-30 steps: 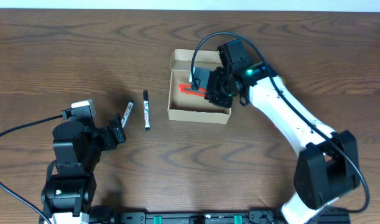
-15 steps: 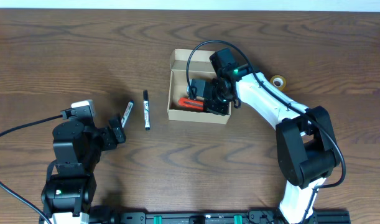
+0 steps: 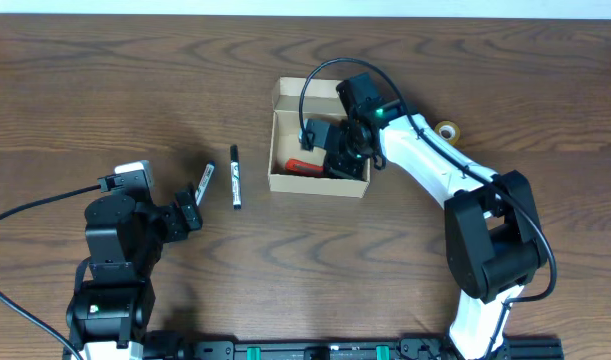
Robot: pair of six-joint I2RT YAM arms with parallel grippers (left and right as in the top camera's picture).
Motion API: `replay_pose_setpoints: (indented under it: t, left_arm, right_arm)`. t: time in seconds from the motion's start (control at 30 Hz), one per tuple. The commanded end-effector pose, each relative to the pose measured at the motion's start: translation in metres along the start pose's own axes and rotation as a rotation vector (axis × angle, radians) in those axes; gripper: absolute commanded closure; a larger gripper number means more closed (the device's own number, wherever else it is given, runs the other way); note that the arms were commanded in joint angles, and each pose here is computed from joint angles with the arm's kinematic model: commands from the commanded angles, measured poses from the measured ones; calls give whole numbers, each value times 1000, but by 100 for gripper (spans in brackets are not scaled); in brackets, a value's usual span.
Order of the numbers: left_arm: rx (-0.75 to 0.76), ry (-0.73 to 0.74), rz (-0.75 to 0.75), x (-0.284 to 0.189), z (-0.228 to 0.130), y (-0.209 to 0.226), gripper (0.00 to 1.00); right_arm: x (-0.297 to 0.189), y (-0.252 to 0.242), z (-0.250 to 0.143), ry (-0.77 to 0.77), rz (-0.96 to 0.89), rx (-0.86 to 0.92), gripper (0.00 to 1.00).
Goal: Pack container
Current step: 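Open the right gripper and move it toward the yellow tape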
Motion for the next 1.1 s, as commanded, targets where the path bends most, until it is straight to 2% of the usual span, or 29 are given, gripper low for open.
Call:
replay_pose_setpoints:
  t: [0.0,0.13,0.2,0.23,0.27,0.33,0.4,0.43,0.53,0.57,0.6,0.63,0.67,0.73,0.77,1.07]
  left_arm:
    - [21,-28,-3,-5,9,-1,5]
    - [21,-27,-4,-5,9,-2,5]
    - [21,-27,-3,-5,9,-1,5]
    - [21,-27,-4,-5,9,-2,5]
    - [21,-27,-3,-5,9,-1,5]
    - [21,-26,-4,-5,9,-2,5]
    - [21,-26,-4,-5,9,-2,5]
    - [21,-26,-4,-5,9,-2,5]
    - [21,-25,-4,-5,9,-1,5]
    - [21,-25,-4,-5,9,-1,5]
    - [21,-25,-3,-5,9,-1,5]
    - [21,-24,-3,-5,9,-1,5]
    - [21,-23,-3,-5,9,-1,5]
    - [21,-23,-3,-5,9,-1,5]
    - [21,-23,-3,-5,9,-1,5]
    - [21,-23,-4,-5,9,-2,5]
  right_arm:
    - [-37,-9,24,-82,-84,20,70]
    - [-82,-29,37,-160,-243,164,74]
    - [-110,-50,38,-238,-367,355,72]
    - [-122,-60,35,-277,-416,462,66]
    - [-137,-70,31,-329,-464,594,54]
    - [-169,-88,19,-461,-499,853,46]
    - [-195,-96,7,-549,-494,973,44]
    - [-207,-99,1,-583,-495,994,46]
    - [-232,-107,-18,-632,-500,1032,41]
    - [-235,-110,-27,-620,-511,1061,43]
    - [-235,-113,-38,-601,-532,1126,51]
    - [-234,-116,-56,-569,-567,1265,59]
    - [-231,-117,-76,-519,-615,1413,62]
    - [-222,-116,-109,-416,-677,1603,60]
    - [-217,-115,-120,-373,-680,1636,59]
    - [-153,-108,-181,-122,-646,1771,55]
Point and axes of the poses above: each gripper's point midway between its finger pads, its own x axis out along the fingers, its own y axis along the line the jaws close on, z = x × y, the point moved 7 cm from there along -x, back along the fingers, and after that the axes turned 8 degrees about x, right-handed, at the moved point
